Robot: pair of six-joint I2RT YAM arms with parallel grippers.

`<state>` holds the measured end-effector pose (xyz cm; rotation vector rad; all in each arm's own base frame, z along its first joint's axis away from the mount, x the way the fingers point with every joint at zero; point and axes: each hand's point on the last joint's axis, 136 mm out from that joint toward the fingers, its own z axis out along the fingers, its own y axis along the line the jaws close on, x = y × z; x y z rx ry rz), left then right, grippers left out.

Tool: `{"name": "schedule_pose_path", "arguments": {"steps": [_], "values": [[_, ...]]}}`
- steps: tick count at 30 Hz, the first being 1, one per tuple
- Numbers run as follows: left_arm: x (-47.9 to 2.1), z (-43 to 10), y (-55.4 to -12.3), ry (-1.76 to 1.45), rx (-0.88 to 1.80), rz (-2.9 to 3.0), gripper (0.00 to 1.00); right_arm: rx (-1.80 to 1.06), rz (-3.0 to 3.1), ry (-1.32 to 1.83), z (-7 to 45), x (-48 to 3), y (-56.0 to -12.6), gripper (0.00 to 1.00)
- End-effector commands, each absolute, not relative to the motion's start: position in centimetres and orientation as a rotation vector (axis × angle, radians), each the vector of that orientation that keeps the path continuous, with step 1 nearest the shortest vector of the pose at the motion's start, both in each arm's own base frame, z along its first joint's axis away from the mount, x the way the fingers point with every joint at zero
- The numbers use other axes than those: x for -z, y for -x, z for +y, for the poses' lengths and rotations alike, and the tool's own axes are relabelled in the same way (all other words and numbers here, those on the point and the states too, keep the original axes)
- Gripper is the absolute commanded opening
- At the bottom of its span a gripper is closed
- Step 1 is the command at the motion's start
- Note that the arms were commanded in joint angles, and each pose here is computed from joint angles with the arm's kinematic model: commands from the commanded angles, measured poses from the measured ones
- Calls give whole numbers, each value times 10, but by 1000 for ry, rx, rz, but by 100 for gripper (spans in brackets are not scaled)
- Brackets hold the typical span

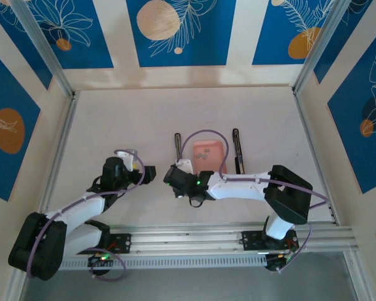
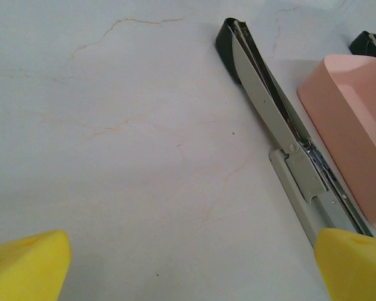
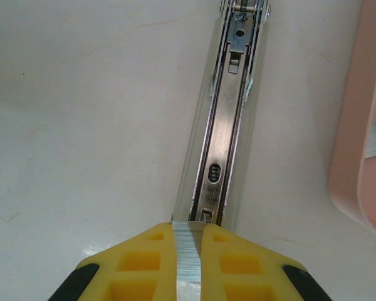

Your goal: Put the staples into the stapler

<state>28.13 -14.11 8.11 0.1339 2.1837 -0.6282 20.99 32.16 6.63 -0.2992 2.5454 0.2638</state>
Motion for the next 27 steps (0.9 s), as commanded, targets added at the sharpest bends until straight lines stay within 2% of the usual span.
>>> {"name": "schedule_pose_path", "arguments": {"steps": [1,18,27], "values": [[-80,-141,-279,-117,635,2186,99,-236,2558,278,316,-63,-211,13],[-81,-141,-280,-113,633,2183,99,-238,2579,292,318,-56,-211,13],[-81,-141,-280,-111,634,2182,99,-280,2517,272,314,-74,-213,13]]}}
